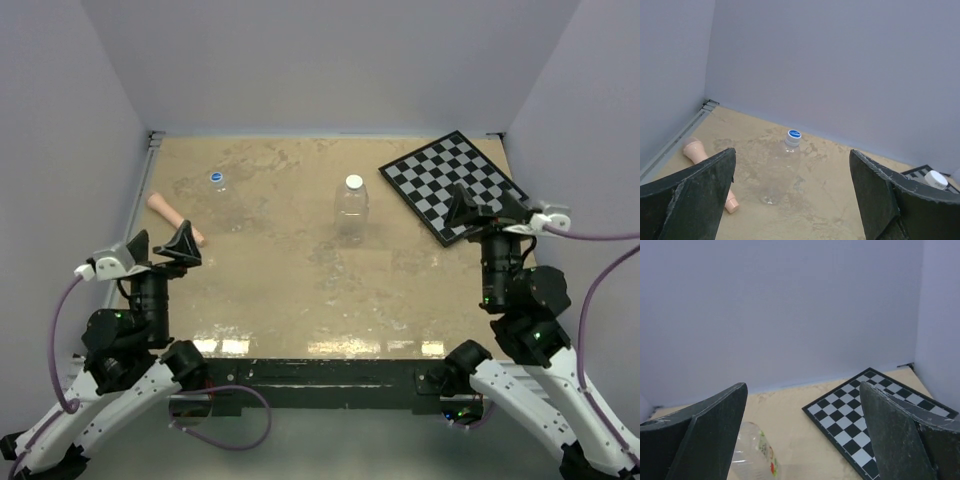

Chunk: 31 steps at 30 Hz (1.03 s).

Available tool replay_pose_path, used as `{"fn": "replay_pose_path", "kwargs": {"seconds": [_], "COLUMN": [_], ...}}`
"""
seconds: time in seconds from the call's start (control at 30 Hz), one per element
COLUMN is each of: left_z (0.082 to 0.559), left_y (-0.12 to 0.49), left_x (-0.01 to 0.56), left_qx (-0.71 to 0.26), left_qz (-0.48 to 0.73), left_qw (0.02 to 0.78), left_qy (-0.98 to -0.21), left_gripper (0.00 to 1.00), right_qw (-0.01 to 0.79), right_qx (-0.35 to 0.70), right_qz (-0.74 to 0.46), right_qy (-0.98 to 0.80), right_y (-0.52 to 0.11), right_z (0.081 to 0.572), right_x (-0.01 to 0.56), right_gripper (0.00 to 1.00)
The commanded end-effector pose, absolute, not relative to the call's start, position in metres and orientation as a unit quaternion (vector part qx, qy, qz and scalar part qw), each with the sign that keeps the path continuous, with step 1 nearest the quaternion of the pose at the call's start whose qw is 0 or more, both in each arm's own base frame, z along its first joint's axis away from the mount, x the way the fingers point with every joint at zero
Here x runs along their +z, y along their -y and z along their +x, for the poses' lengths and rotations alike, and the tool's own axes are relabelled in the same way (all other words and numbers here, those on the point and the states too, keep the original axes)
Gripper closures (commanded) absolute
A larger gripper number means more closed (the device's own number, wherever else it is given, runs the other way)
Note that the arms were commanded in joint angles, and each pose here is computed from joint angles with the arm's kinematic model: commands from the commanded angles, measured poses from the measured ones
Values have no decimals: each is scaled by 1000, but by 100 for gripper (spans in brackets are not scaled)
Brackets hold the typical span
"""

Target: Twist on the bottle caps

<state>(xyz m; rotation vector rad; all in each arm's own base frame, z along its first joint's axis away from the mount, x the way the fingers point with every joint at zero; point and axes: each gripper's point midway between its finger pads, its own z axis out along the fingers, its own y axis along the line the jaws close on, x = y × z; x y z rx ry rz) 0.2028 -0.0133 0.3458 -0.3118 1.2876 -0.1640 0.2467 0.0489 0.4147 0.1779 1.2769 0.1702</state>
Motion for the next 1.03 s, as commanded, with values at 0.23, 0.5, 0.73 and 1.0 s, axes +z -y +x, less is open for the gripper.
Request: {"fn": "replay_pose_path", "kwargs": {"seconds": [0.23,0.5,0.73,1.0], "left_z": [172,172,171,173], "left_y": [-37,-44,-46,-43], "left_x": [352,343,342,341], "left_qx": [-59,-39,-39,-39], "left_qz": [-201,-214,-220,-214], "left_qw": [816,812,811,811], "left_qy": [-539,-542,-540,-542], "left_gripper": [0,0,0,0], "right_qw": [824,833,833,835], "right_qx": [38,40,37,44], "right_qz": [162,151,146,151], "right_qy": [-542,-531,-532,-528], "right_y": [-1,-4,-6,-4], "right_z": [221,221,223,219], "right_x": [389,393,393,395], "right_gripper": [1,1,2,1]}}
